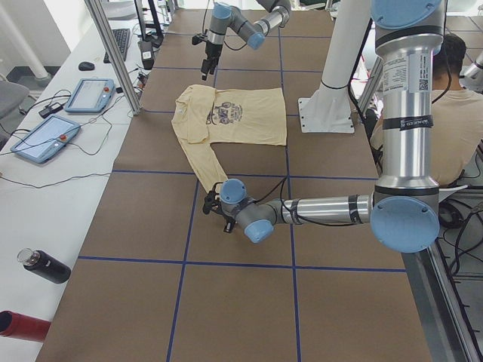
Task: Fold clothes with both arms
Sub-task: 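Release the sleeve and withdraw the right arm while the left gripper grasps the other cuff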
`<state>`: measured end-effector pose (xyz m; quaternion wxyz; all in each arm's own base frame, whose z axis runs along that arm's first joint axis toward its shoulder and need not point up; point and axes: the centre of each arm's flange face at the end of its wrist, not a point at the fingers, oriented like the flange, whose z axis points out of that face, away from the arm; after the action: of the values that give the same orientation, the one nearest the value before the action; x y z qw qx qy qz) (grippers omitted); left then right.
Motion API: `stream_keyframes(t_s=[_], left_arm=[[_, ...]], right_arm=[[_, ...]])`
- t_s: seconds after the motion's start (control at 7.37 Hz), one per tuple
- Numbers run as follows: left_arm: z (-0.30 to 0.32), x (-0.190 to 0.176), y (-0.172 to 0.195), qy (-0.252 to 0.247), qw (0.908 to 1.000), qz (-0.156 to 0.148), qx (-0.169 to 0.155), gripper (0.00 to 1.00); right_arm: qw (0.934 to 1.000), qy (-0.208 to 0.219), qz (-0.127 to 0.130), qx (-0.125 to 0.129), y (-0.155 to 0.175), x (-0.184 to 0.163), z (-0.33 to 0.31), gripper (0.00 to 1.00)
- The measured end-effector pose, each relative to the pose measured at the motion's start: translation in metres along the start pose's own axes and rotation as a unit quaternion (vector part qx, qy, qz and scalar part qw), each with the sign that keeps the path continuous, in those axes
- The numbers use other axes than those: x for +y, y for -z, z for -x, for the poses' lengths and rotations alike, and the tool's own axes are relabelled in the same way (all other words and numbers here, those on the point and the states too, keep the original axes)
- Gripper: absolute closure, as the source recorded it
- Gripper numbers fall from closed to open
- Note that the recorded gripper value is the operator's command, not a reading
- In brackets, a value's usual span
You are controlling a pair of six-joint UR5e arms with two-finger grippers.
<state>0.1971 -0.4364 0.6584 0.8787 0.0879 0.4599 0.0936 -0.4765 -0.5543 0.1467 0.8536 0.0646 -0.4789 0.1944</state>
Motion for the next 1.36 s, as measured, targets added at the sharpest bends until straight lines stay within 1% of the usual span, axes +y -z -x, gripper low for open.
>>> stream_keyframes(t_s=[0.41,0.54,0.68,0.81,0.95,1.09,1.22,1.36], left_arm=[[-0.002,-0.001,0.001,0.0,1.0,0.001,0.002,1.0],[-0.014,-0.003,0.007,-0.003,0.9998,0.002,0.017,1.0],[-0.037,-0.01,0.021,-0.004,0.9988,0.004,0.049,1.0],[-0.076,-0.032,0.041,0.01,0.9964,-0.006,0.084,1.0],[-0.13,-0.077,0.059,0.043,0.9922,-0.02,0.115,1.0],[-0.196,-0.136,0.079,0.084,0.986,-0.031,0.141,1.0],[-0.266,-0.194,0.102,0.117,0.9803,-0.032,0.155,1.0],[-0.324,-0.236,0.121,0.142,0.9759,-0.029,0.163,1.0]], right_arm=[[1.0,-0.002,-0.002,0.0,0.002,-0.005,-0.003,0.01],[1.0,-0.007,-0.006,0.002,0.007,-0.014,-0.016,0.01],[0.9999,-0.007,-0.007,0.004,0.017,-0.028,-0.048,0.01],[0.9999,0.009,-0.004,0.009,0.03,-0.044,-0.093,0.01],[0.9993,0.031,0.0,0.022,0.037,-0.057,-0.141,0.01],[0.9976,0.053,0.0,0.044,0.035,-0.069,-0.191,0.01],[0.9943,0.08,-0.001,0.07,0.035,-0.084,-0.239,0.01],[0.9899,0.106,-0.001,0.094,0.037,-0.099,-0.284,0.01]])
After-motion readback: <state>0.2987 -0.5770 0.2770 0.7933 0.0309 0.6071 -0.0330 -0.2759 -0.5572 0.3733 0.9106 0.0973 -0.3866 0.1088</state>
